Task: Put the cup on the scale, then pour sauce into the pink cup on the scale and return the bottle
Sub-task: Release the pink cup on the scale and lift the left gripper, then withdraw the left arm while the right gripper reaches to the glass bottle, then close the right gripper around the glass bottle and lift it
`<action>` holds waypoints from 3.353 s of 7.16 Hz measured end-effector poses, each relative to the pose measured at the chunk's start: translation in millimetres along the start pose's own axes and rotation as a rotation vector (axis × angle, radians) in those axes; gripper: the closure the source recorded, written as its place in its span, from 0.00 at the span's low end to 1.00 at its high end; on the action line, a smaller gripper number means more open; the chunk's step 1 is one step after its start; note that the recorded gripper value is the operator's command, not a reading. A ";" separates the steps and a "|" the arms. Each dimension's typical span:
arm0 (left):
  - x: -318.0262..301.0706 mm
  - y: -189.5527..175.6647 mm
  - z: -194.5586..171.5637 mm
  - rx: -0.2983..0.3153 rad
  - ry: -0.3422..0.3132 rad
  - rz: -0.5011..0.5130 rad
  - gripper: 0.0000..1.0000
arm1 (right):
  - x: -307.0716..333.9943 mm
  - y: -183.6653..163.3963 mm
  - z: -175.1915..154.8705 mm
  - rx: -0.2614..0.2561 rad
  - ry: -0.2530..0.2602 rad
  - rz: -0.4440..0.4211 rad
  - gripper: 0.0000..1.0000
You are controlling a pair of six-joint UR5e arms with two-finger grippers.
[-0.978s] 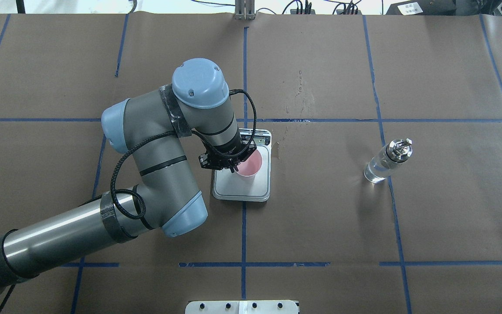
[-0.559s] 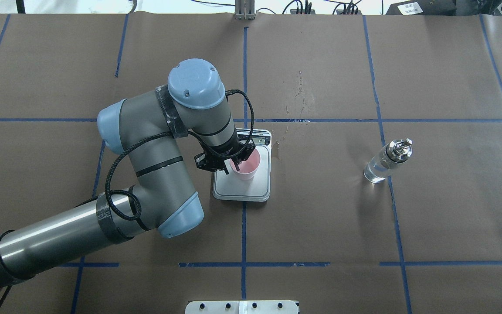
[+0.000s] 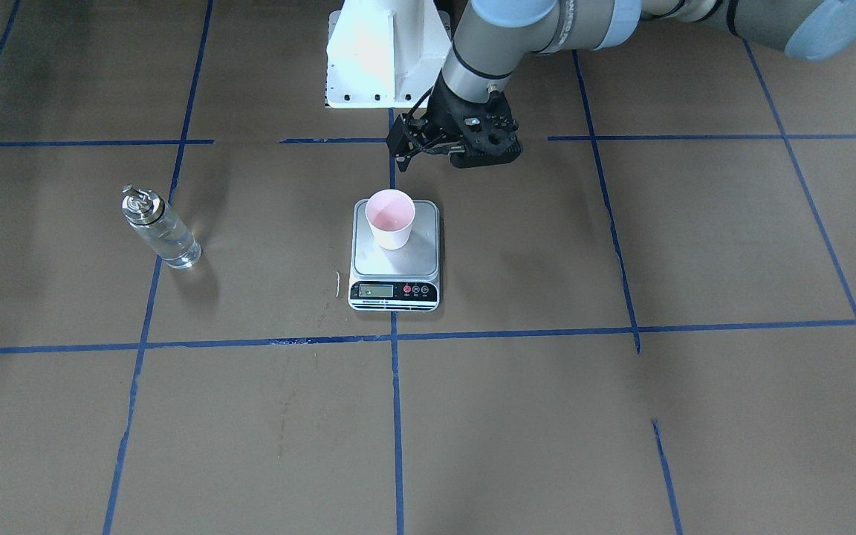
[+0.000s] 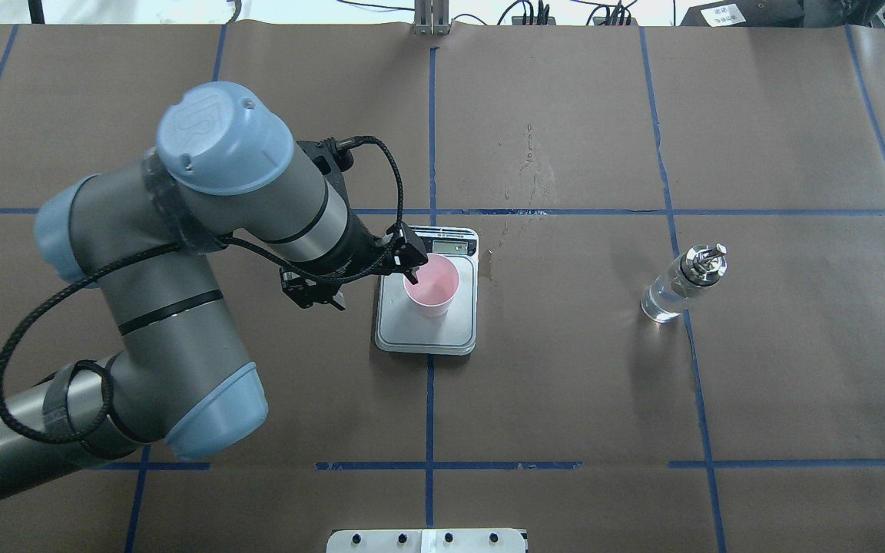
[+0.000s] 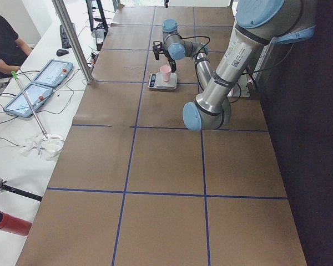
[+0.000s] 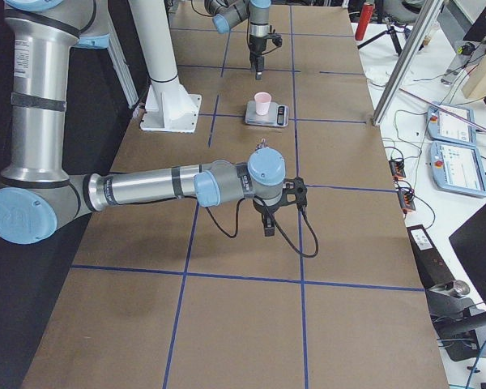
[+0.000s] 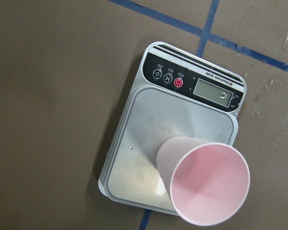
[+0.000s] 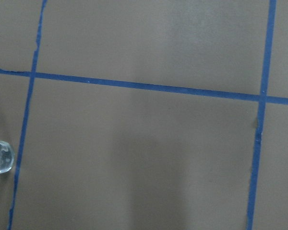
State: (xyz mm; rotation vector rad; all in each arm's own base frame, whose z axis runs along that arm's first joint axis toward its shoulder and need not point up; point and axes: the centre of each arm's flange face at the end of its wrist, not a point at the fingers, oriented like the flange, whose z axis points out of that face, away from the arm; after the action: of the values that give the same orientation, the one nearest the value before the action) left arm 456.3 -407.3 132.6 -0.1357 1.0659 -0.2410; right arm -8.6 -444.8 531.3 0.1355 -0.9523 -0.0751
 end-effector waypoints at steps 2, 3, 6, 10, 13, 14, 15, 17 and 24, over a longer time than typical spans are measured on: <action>-9.7 -2.9 -7.2 0.042 0.005 0.016 0.00 | -81.5 11.2 -7.5 0.011 -0.034 0.024 0.00; -14.0 -8.5 -7.1 0.068 -0.004 0.048 0.00 | -123.8 18.7 -6.8 0.007 -0.040 0.057 0.00; -27.9 -33.0 -12.2 0.148 -0.030 0.096 0.00 | -253.3 58.5 16.1 0.034 0.010 0.157 0.00; -134.5 -109.7 -59.1 0.265 -0.180 0.405 0.00 | -342.2 114.6 92.9 0.224 0.152 0.166 0.00; -218.6 -142.6 -97.0 0.290 -0.291 0.536 0.00 | -362.5 131.3 139.8 0.425 0.222 0.161 0.00; -231.2 -147.8 -101.4 0.291 -0.309 0.544 0.00 | -366.6 133.4 161.0 0.527 0.236 0.159 0.00; -236.3 -150.0 -103.0 0.292 -0.316 0.546 0.00 | -364.9 136.7 183.7 0.624 0.227 0.174 0.00; -238.1 -150.3 -103.3 0.292 -0.317 0.542 0.00 | -355.4 146.3 217.4 0.784 0.237 0.145 0.00; -240.6 -152.5 -98.5 0.286 -0.325 0.528 0.00 | -330.0 150.2 265.7 0.957 0.259 0.087 0.00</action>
State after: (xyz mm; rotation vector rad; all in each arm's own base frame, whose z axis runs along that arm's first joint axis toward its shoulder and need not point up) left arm 239.2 -491.3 324.0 0.3526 0.7021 0.1066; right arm -415.5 -277.3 439.4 0.9614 -0.6663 0.4785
